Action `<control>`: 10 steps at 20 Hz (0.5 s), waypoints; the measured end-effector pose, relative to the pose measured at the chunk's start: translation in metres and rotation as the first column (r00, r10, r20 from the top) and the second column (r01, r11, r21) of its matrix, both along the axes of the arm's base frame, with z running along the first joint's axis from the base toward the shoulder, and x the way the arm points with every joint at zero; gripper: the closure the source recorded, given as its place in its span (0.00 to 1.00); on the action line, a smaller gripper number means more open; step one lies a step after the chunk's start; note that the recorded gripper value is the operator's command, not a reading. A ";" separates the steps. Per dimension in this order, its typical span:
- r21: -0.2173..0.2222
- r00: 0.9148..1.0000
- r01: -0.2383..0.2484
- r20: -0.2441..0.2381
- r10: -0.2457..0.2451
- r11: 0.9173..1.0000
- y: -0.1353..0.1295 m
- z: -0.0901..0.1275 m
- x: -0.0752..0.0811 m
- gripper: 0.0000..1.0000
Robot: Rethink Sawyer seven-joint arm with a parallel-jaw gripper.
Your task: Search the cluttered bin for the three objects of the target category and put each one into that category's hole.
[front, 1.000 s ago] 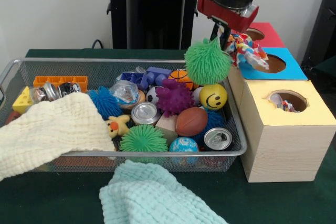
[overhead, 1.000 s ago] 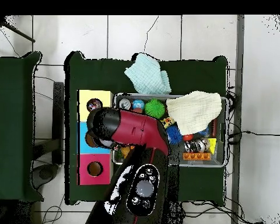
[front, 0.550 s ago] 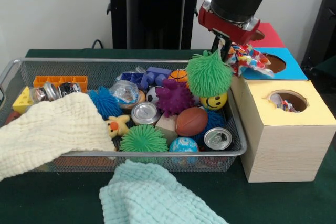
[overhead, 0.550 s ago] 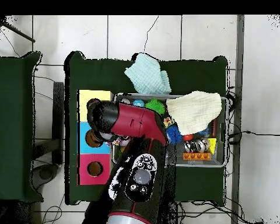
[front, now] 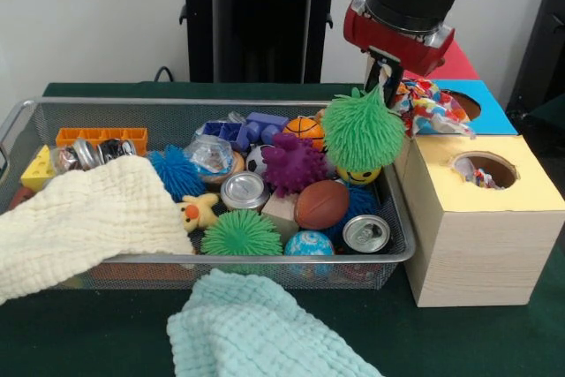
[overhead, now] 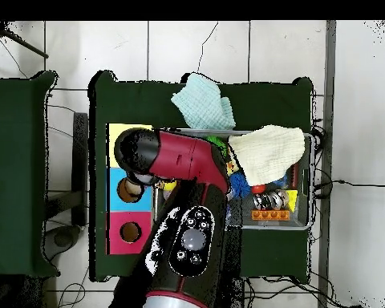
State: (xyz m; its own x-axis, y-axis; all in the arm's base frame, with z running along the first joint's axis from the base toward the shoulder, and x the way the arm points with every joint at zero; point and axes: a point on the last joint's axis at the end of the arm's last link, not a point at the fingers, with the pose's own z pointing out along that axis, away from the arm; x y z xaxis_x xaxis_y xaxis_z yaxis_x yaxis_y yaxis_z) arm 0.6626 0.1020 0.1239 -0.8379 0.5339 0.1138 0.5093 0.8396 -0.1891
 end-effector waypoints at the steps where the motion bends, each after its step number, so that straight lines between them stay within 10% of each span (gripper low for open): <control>1: 0.000 1.000 0.000 0.003 0.000 1.000 0.000 0.002 0.001 1.00; 10: 0.000 1.000 -0.002 0.011 0.002 1.000 0.001 0.005 0.004 1.00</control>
